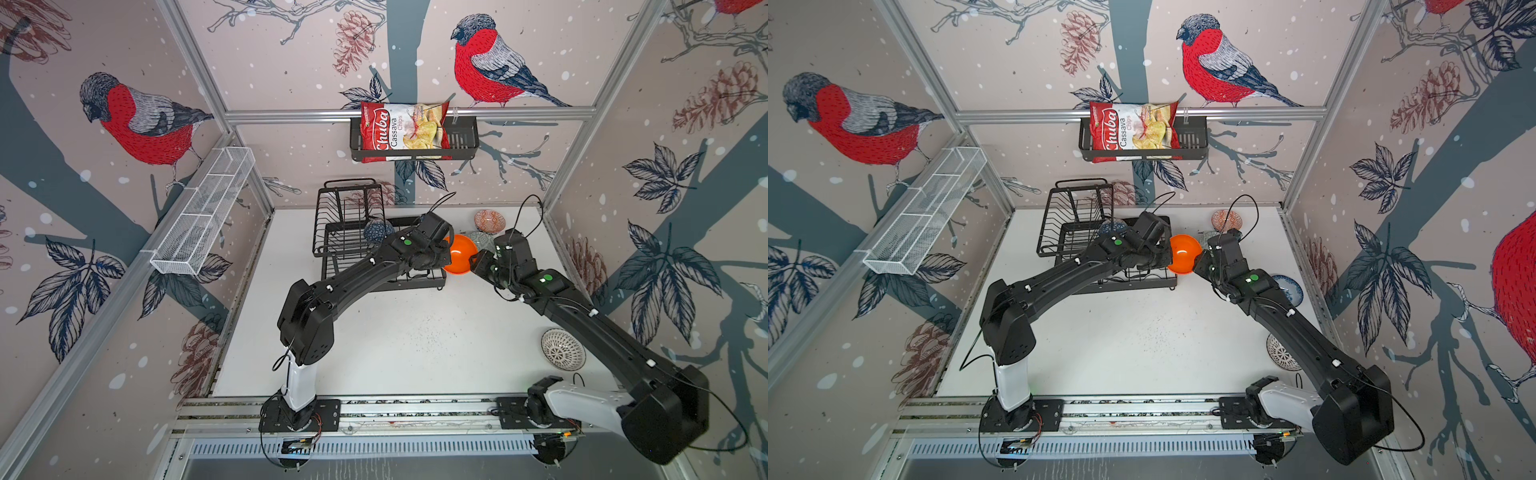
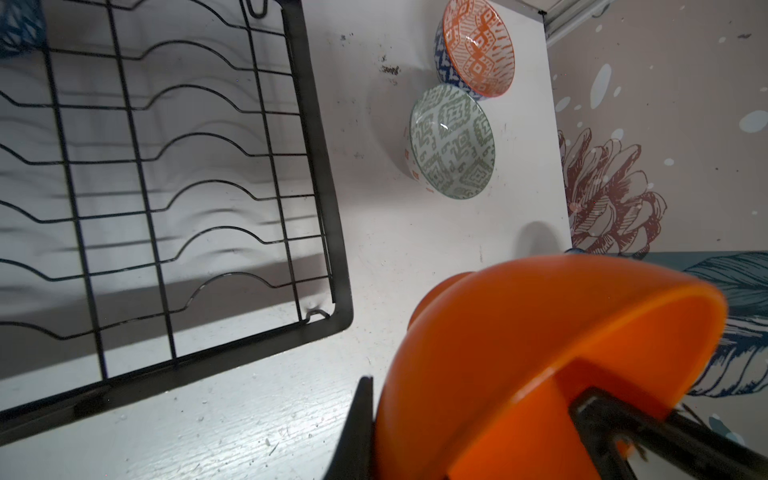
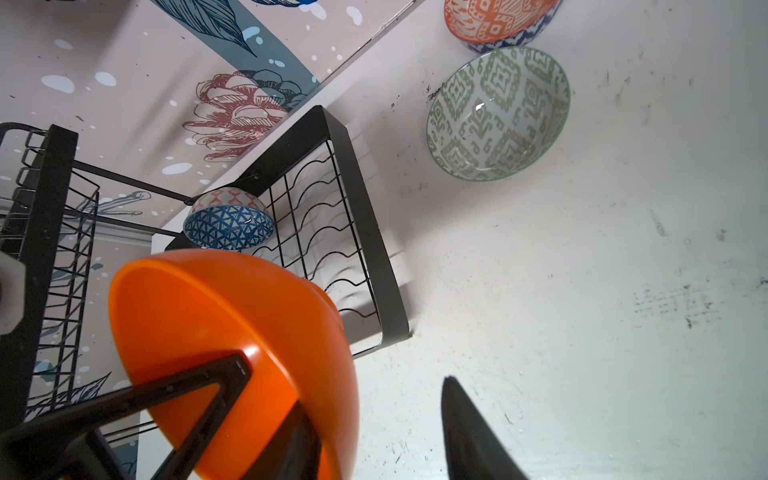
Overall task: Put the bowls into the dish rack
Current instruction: 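Lift the orange bowl with the right gripper toward the left gripper, then grasp the orange bowl rim with the left gripper while the right holds it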
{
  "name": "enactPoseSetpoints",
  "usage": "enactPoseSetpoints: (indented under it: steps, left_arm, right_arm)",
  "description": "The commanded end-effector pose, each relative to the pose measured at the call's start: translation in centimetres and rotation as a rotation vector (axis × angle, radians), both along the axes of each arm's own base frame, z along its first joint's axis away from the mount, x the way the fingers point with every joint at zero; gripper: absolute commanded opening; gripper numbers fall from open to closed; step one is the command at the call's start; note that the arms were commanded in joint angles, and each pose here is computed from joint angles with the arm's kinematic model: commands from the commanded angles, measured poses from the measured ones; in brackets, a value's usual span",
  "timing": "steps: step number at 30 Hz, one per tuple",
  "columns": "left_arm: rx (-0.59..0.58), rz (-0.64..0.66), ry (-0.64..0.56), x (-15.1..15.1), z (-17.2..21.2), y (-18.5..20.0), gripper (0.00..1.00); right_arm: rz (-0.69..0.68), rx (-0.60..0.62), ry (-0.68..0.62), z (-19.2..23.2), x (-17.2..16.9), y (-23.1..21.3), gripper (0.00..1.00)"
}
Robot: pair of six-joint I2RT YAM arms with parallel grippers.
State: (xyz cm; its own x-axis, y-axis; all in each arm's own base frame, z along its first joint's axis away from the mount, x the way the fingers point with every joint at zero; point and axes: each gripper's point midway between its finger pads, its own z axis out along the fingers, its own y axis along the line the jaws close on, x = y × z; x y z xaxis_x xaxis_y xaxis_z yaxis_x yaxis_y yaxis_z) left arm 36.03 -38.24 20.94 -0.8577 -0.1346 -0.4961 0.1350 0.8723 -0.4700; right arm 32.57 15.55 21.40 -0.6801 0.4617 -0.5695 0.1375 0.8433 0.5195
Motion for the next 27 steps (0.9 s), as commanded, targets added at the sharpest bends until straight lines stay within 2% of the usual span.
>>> enactPoseSetpoints:
  steps: [1, 6, 10, 11, 18, 23, 27]
  left_arm:
    - [0.018, 0.061, -0.095, 1.4, 2.1, 1.3, 0.0]
    - [0.022, 0.11, -0.165, 2.5, 3.4, 2.5, 0.0]
    - [0.037, 0.164, -0.231, 3.2, 4.1, 3.7, 0.0]
    - [0.032, 0.17, -0.257, 3.4, 4.3, 3.9, 0.0]
    - [-0.012, 0.227, -0.408, 4.2, 6.3, 5.1, 0.0]
    - [-0.03, 0.231, -0.491, 4.8, 7.5, 5.1, 0.0]
    - [-0.046, 0.234, -0.551, 5.1, 8.1, 5.1, 0.0]
  right_arm:
    - [-0.026, 0.042, -0.026, 1.5, 0.4, 0.1, 0.56]
    - [-0.03, 0.098, -0.061, 3.8, 0.8, 0.4, 0.78]
    - [-0.05, 0.187, -0.078, 5.6, 0.9, 0.7, 0.97]
    - [-0.053, 0.214, -0.084, 6.2, 0.9, 0.8, 1.0]
    - [-0.103, 0.426, -0.151, 11.5, 1.3, 1.3, 0.99]
    - [-0.138, 0.626, -0.107, 12.2, 1.7, 2.6, 0.99]
    - [-0.137, 0.734, -0.072, 12.6, 2.4, 3.9, 0.99]
